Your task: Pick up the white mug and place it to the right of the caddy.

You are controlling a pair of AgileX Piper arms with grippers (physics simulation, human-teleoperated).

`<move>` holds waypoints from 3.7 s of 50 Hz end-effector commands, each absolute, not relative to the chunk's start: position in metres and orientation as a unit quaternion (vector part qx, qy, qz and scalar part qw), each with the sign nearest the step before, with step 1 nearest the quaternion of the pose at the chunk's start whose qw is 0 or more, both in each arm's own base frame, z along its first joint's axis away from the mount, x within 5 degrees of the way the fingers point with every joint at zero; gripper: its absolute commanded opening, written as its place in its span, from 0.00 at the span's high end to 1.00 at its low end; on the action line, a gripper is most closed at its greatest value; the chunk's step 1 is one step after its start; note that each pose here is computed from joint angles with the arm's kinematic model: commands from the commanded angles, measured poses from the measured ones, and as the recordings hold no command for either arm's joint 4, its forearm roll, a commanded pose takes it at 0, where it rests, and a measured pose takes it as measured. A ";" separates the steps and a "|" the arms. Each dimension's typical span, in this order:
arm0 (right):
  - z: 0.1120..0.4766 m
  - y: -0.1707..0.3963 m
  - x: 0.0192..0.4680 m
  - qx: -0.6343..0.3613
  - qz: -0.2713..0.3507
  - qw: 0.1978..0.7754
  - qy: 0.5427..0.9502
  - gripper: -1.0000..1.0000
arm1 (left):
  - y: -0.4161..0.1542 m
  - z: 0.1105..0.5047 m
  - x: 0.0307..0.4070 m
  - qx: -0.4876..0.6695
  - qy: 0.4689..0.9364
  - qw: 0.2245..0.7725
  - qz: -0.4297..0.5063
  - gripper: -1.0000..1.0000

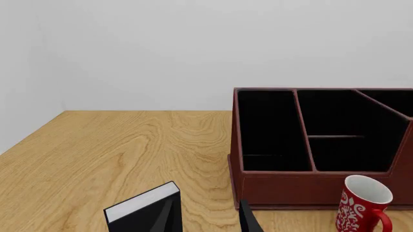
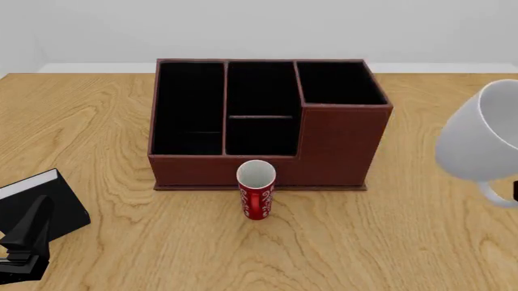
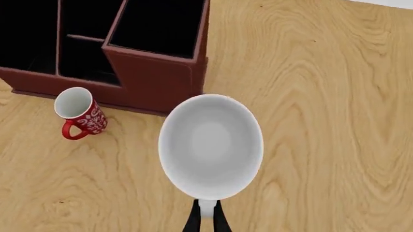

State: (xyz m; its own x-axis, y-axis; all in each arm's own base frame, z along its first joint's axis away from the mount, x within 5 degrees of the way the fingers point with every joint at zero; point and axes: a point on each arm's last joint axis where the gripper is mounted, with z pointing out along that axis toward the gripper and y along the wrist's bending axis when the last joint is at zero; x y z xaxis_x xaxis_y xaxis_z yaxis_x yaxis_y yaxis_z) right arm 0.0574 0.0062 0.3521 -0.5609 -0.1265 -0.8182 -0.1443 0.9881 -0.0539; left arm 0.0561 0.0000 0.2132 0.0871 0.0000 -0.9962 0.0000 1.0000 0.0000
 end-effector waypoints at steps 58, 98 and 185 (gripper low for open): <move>0.389 -0.030 0.200 0.028 -0.048 0.406 0.912 1.00 | 0.000 0.213 0.056 0.000 0.676 0.737 0.000 0.00; 0.342 -0.032 0.255 0.008 -0.043 0.363 0.931 1.00 | 0.000 0.213 0.056 0.000 0.676 0.737 0.000 0.00; 0.255 -0.003 0.270 -0.026 -0.013 0.326 0.945 1.00 | 0.000 0.213 0.056 0.000 0.676 0.737 0.000 0.00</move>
